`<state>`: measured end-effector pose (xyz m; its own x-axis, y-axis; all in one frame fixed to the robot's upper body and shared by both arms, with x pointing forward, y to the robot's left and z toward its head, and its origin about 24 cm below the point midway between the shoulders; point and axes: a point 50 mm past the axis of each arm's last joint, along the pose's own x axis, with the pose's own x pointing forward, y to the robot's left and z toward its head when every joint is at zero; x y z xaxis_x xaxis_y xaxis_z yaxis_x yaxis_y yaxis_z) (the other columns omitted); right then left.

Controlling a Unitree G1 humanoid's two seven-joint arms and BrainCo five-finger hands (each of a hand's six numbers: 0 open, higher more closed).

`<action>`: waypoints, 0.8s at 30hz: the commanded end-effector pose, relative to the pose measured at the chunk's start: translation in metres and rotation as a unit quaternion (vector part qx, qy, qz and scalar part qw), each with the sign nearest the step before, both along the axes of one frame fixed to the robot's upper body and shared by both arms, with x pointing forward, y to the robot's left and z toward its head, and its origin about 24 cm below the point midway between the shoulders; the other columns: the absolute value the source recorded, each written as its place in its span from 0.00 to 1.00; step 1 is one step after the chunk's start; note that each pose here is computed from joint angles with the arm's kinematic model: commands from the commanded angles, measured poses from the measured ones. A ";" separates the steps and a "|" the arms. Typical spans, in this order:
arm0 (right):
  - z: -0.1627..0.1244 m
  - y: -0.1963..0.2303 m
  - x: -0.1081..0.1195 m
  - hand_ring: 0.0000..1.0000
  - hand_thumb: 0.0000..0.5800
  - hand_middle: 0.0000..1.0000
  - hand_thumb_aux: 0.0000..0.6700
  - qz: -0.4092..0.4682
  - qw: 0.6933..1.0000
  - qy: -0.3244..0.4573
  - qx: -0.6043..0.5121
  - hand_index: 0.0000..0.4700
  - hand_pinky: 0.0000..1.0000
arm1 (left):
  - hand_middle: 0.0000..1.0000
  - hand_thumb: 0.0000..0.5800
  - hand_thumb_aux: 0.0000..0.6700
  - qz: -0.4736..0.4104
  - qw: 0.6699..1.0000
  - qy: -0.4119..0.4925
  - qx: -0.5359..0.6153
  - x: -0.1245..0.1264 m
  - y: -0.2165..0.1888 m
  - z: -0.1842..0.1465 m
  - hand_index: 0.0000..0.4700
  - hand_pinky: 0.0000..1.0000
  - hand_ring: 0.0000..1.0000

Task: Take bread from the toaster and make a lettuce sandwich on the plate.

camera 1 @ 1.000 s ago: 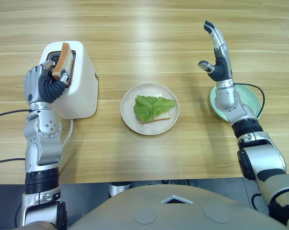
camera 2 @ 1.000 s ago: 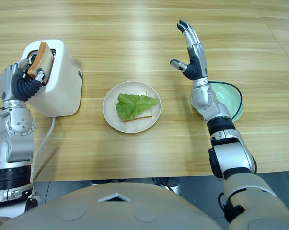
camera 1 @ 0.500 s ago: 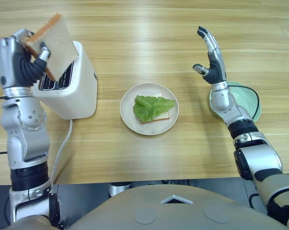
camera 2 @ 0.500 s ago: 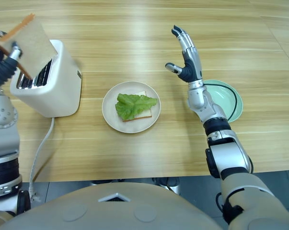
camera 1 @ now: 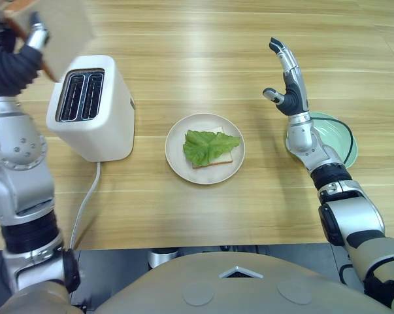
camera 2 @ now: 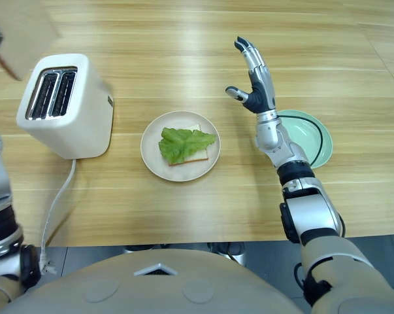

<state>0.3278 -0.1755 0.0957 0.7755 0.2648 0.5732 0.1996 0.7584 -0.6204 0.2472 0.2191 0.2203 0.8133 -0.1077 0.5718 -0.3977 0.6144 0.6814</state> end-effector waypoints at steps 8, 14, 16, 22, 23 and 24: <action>0.007 -0.010 -0.009 0.00 0.00 0.00 0.00 0.026 0.999 -0.028 -0.002 0.00 0.00 | 1.00 1.00 1.00 -0.275 0.911 0.269 -0.150 0.050 -0.055 -0.072 0.98 1.00 1.00; 0.006 -0.018 -0.013 0.00 0.00 0.00 0.00 0.025 0.999 -0.026 -0.009 0.00 0.00 | 1.00 1.00 1.00 -0.318 0.845 0.383 -0.193 0.068 -0.079 -0.122 0.98 1.00 1.00; 0.004 -0.017 -0.015 0.00 0.00 0.00 0.00 0.034 0.999 -0.022 -0.019 0.00 0.00 | 1.00 1.00 1.00 -0.322 0.830 0.404 -0.210 0.073 -0.083 -0.133 0.98 1.00 1.00; -0.003 -0.006 -0.018 0.00 0.00 0.00 0.00 0.061 0.997 -0.005 -0.044 0.00 0.00 | 1.00 1.00 1.00 -0.312 0.802 0.447 -0.244 0.083 -0.090 -0.159 0.98 1.00 1.00; -0.005 -0.004 -0.019 0.00 0.00 0.00 0.00 0.066 0.997 -0.002 -0.051 0.00 0.00 | 1.00 1.00 1.00 -0.310 0.799 0.454 -0.244 0.084 -0.091 -0.162 0.98 1.00 1.00; -0.007 -0.002 -0.020 0.00 0.00 0.00 0.00 0.070 0.996 -0.001 -0.058 0.00 0.00 | 1.00 1.00 1.00 -0.311 0.793 0.461 -0.250 0.084 -0.092 -0.165 0.98 1.00 1.00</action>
<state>0.3112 -0.1839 0.0934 0.7325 0.3876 0.5597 0.1308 0.7267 -0.6744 0.3305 0.1289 0.0638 0.7992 -0.5916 -0.1060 0.6010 0.7848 0.1513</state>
